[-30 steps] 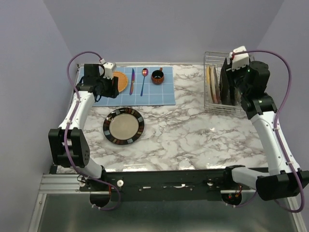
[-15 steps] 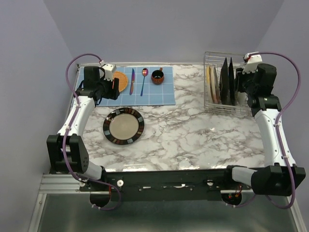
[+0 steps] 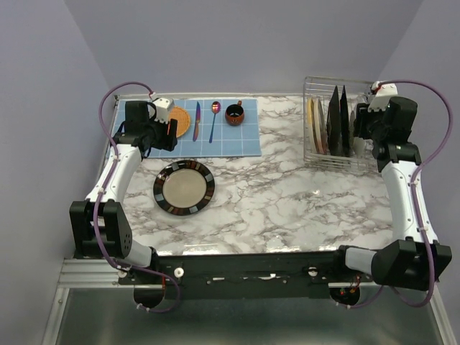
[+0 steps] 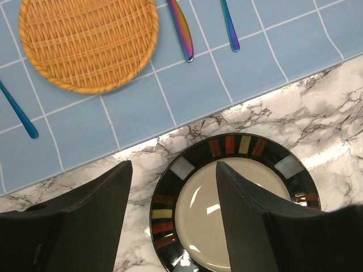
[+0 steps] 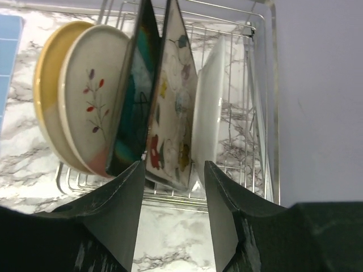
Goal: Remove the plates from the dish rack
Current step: Unload the plate from the dish rack.
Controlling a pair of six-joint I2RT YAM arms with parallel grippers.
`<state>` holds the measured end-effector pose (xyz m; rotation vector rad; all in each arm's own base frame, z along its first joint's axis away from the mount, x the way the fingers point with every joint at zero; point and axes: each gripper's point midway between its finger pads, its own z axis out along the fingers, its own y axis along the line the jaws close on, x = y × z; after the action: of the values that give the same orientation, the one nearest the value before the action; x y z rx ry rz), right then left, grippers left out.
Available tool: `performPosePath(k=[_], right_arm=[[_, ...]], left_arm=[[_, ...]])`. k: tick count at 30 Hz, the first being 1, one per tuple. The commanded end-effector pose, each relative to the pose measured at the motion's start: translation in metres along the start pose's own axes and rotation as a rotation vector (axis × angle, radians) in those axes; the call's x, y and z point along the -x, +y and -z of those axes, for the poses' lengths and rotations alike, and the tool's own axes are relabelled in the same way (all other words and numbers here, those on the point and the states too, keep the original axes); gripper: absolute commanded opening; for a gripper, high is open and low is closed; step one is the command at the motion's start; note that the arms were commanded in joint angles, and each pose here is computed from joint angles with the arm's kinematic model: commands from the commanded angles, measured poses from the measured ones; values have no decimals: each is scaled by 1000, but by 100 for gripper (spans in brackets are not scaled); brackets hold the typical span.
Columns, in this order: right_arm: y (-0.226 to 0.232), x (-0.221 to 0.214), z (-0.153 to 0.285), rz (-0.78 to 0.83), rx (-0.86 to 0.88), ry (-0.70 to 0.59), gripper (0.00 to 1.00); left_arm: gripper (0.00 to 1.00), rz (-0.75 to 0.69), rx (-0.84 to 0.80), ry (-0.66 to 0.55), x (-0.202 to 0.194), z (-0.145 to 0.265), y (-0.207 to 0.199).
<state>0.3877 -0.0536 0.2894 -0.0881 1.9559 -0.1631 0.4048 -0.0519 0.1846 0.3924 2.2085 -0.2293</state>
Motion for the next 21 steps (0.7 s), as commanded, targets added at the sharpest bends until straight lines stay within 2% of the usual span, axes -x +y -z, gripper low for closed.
performPosePath(k=[1,12,21], right_arm=[[-24,-16,-12,-6,-56,27,54],[-39,-55,-33,1,-69,105,56],[-41,-66,-52,-2,-55,139,58]], left_arm=[[70,-23,-19,-37,9,1,-3],[70,-25,-19,-25,3,-6,-1],[70,-27,-19,-22,0,-8,0]])
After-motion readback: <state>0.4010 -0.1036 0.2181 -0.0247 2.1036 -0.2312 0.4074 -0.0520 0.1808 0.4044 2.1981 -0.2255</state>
